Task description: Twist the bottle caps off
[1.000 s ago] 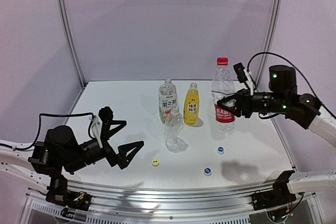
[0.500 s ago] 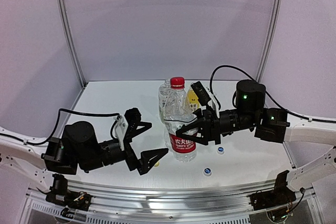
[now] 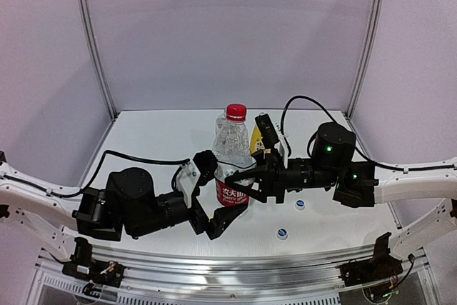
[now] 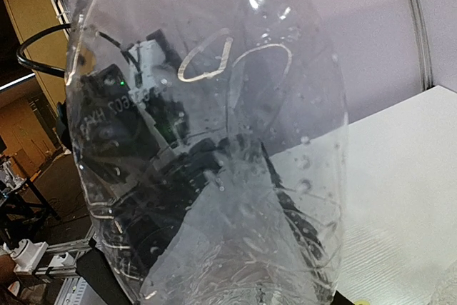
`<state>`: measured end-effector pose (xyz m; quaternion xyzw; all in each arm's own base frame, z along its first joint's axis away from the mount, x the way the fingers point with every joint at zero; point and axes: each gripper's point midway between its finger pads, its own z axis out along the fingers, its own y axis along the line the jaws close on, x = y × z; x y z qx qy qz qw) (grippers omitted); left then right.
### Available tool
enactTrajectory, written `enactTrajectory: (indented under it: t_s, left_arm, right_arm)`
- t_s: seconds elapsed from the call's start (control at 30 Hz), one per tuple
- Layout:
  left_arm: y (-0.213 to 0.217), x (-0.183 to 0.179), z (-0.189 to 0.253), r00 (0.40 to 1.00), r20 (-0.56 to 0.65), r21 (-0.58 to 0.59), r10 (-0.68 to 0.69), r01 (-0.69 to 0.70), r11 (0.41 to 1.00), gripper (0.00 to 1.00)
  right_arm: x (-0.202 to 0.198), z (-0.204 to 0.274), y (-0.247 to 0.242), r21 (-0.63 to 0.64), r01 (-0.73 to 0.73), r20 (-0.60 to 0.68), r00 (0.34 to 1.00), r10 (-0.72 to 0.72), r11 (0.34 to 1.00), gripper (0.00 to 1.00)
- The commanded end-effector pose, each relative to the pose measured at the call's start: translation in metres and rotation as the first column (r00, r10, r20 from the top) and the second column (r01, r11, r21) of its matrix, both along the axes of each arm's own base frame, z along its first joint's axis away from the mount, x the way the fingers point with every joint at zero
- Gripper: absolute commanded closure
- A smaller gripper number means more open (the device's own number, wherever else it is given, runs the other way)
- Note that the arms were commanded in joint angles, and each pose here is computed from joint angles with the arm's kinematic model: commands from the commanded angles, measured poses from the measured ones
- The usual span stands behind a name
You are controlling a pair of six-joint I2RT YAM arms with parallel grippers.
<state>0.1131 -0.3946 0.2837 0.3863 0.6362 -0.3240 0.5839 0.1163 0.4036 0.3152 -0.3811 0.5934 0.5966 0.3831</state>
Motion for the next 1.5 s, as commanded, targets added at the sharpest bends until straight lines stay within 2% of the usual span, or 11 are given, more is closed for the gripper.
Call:
enactTrajectory:
  t_s: [0.0,0.33,0.6,0.7,0.77,0.8,1.03,1.23,1.27,1.3,1.47]
  left_arm:
    - [0.0,0.009,0.005,0.997,0.052,0.025,0.057,-0.059,0.998,0.03]
    - [0.0,0.021,0.002,1.0,0.011,0.051,0.016,-0.016,0.999,0.21]
    - [0.017,0.03,-0.009,0.999,-0.004,0.058,-0.042,0.042,0.997,0.35]
    - [0.022,0.029,-0.011,0.998,0.006,0.071,-0.07,0.07,0.995,0.39]
    - [0.024,0.026,-0.012,0.996,0.014,0.076,-0.092,0.091,0.993,0.4]
    - [0.025,0.024,-0.012,0.995,0.019,0.076,-0.098,0.097,0.992,0.41]
    - [0.055,0.028,-0.041,0.999,0.017,0.126,-0.043,0.041,0.991,0.53]
    - [0.091,0.041,-0.079,0.996,0.035,0.238,0.086,-0.092,0.967,0.87]
    - [0.095,0.046,-0.082,0.992,0.05,0.267,0.117,-0.127,0.955,0.97]
    - [0.1,0.052,-0.086,0.986,0.063,0.307,0.156,-0.168,0.937,1.0]
    - [0.115,0.074,-0.096,0.935,0.207,0.489,0.289,-0.355,0.797,1.0]
  right_arm:
    - [-0.007,0.006,0.008,0.05,-0.028,0.012,1.0,0.028,0.998,0.55]
    - [-0.018,0.001,0.017,0.033,-0.085,0.019,0.996,0.084,0.996,0.53]
    - [-0.014,0.004,0.013,-0.024,-0.044,0.057,0.997,0.046,0.999,0.43]
    - [-0.013,0.004,0.016,-0.06,-0.051,0.068,0.996,0.055,0.997,0.32]
    - [-0.01,0.004,0.017,-0.089,-0.037,0.086,0.995,0.045,0.995,0.03]
    - [-0.007,0.005,0.017,-0.104,-0.019,0.102,0.994,0.03,0.994,0.01]
    - [0.007,0.041,-0.008,-0.21,0.116,0.206,0.976,-0.073,0.971,0.01]
    - [0.033,0.03,-0.044,-0.273,0.33,0.316,0.918,-0.239,0.904,0.01]
    - [0.034,0.025,-0.047,-0.286,0.336,0.336,0.912,-0.235,0.897,0.01]
    - [0.038,0.016,-0.049,-0.32,0.352,0.354,0.906,-0.234,0.879,0.04]
    - [0.059,-0.027,-0.042,-0.548,0.389,0.351,0.911,-0.219,0.74,0.2]
